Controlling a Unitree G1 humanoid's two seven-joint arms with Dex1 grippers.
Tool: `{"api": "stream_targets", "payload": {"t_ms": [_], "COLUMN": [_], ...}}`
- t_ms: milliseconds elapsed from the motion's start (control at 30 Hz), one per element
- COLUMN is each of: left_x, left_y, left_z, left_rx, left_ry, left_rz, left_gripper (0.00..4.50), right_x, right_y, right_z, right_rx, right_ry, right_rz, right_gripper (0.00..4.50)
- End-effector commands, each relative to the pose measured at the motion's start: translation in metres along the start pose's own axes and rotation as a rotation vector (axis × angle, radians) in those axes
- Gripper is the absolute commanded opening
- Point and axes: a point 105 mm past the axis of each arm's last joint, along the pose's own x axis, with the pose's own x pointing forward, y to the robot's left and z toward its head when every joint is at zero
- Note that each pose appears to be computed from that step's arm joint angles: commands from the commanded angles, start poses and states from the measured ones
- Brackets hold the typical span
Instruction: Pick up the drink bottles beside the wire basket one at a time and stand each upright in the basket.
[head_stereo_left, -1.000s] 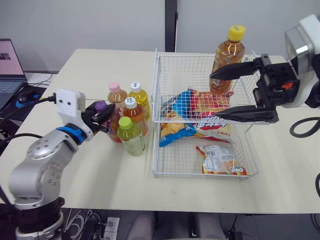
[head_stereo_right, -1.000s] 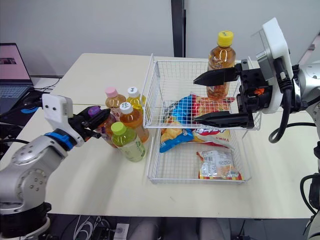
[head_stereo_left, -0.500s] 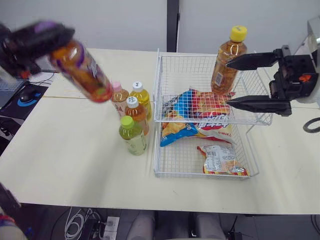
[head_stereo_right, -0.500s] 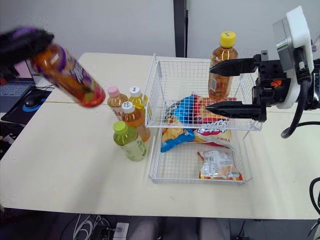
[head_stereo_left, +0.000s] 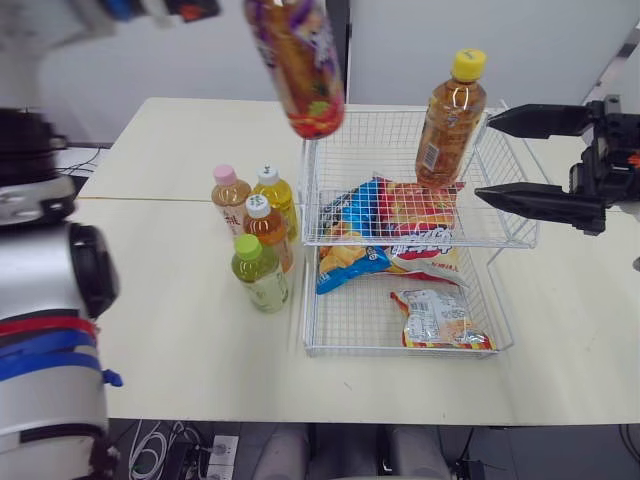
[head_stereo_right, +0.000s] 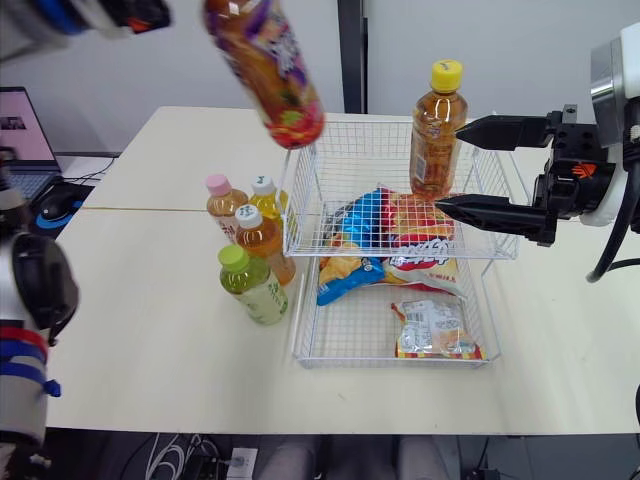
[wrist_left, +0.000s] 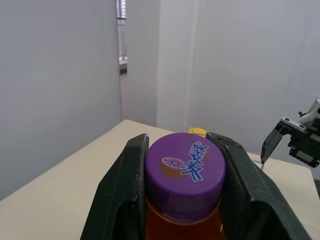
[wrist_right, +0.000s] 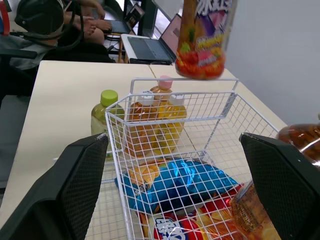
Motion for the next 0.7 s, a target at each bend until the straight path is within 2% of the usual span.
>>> {"api": "stream_targets", "payload": {"t_ms": [33,200,333,700], "left_x": [0.018,0.052,0.076,0.107], "left_y": [-0.008,0.002,-0.001,-0.006], "left_z": [0.017,-0.021,-0.046,-0.071], "left_rx": [0.099,0.086,0.104,0.103], "left_ry": [-0.029,0.038,0.101,0.115], "left_rz": [-0.06,-0.092,-0.135,-0.179], "left_gripper": [1.39,1.39,1.39,1.39], "right_x": [-0.012,-0.032,-0.042,-0.048], "right_y": [-0.003,-0.01,-0.009,-0.001], "right_z": [0.014,0.015,0.018,0.018], "right_rx": [-0.069,-0.085,-0.089,-0.079], "right_ry": [-0.002,0.037,0.062,0.08], "right_rz": [-0.069,-0.149,-0.187,-0.222], "right_gripper": [4.5,4.5,4.5,4.5]}}
